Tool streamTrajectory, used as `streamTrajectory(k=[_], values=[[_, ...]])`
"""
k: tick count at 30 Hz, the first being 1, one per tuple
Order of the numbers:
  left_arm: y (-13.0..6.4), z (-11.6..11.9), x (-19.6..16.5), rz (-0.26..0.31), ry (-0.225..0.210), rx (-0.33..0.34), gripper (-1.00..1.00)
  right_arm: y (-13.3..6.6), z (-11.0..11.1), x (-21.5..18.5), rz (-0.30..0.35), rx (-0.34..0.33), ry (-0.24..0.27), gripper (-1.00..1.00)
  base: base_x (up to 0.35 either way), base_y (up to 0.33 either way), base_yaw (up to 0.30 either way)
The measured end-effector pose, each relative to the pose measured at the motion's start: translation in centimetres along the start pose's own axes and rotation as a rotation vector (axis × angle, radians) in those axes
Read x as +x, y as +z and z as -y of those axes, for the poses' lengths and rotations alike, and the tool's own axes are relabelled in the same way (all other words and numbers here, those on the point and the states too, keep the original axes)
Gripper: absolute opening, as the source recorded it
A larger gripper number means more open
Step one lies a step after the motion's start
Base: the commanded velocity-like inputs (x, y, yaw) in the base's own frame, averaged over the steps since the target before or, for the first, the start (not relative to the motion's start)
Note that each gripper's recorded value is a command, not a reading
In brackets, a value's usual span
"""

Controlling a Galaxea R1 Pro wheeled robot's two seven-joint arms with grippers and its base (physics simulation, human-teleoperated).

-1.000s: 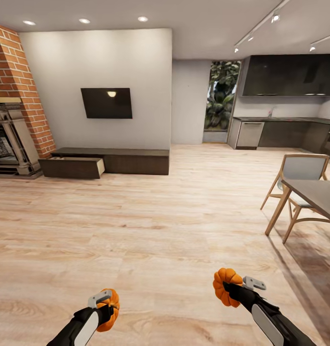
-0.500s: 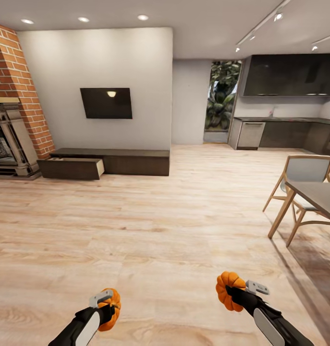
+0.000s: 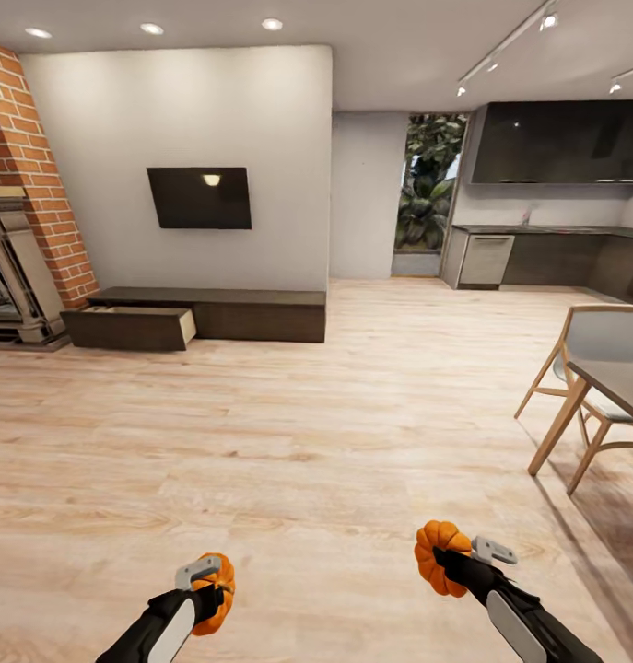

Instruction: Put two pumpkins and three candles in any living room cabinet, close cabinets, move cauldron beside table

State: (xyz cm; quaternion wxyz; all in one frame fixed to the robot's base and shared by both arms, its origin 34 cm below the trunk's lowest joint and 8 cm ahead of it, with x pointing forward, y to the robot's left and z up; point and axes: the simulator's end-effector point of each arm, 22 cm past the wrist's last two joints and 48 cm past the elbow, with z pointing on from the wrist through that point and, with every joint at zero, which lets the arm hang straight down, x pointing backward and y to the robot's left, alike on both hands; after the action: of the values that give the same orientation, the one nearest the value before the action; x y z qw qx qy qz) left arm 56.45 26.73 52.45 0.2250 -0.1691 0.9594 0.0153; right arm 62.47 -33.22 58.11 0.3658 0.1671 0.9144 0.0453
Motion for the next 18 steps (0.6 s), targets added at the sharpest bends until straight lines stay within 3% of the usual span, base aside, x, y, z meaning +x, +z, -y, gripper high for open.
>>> streamTrajectory(k=[18], values=[[-0.02, 0.21, 0.08, -0.002, -0.003, 0.003, -1.00, 0.00, 0.05, -0.04, 0.001, 0.001, 0.001, -1.00, 0.338, 0.000, 0.000]])
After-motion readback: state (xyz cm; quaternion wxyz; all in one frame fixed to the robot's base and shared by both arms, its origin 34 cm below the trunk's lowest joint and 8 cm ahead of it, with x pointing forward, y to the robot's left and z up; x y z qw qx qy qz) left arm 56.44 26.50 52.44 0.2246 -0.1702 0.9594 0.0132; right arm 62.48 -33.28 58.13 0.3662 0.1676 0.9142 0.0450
